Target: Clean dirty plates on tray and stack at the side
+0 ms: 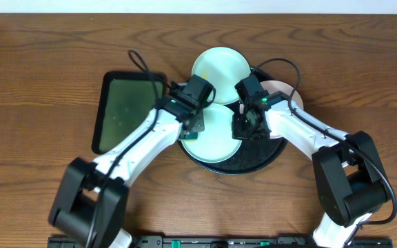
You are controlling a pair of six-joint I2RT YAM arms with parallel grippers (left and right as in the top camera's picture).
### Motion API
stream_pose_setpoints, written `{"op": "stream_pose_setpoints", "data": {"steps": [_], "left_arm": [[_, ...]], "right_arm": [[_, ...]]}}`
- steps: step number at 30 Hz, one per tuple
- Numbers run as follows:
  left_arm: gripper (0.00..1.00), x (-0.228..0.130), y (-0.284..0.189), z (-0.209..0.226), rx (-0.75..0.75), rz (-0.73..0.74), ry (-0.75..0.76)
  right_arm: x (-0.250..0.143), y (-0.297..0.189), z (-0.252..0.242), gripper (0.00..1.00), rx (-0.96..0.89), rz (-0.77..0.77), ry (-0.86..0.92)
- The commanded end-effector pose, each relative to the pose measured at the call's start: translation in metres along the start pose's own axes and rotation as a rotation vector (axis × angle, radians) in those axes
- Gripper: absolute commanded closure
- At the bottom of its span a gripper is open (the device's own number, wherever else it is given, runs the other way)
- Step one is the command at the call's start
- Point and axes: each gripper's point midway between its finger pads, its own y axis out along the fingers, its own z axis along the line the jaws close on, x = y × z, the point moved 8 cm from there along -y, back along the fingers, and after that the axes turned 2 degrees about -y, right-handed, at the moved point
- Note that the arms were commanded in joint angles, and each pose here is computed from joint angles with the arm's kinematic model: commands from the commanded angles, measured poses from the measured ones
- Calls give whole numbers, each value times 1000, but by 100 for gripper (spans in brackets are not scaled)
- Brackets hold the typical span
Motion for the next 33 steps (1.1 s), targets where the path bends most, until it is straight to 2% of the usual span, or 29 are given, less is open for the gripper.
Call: {"op": "stream_pose_setpoints", "data": {"steps": [1,5,8,16,22,25,29,33], "left_arm": [[93,10,-18,-11,-95,-48,-12],[93,4,-11,-29,-247,51,-73],[93,2,5,-33,-241,80,-127],[92,-14,43,-35,-149,151,-91],[93,-8,49,6,235,-12,-52],[93,0,41,19,360,-102,-35],[93,7,25,21,365,-160,-47],[92,11,5,11,223,-161,-85]], "right_arm": [[4,1,0,99,-28,-13,-6],[3,1,0,99,-28,-11,-6],[3,1,0,99,-28,-10,-6],[2,1,-1,99,-33,-1,-4],[1,1,-2,99,-35,2,-5],[1,0,-2,99,-37,5,-4],[1,0,-2,99,-37,6,-4],[0,0,-2,99,-37,6,-4]]}}
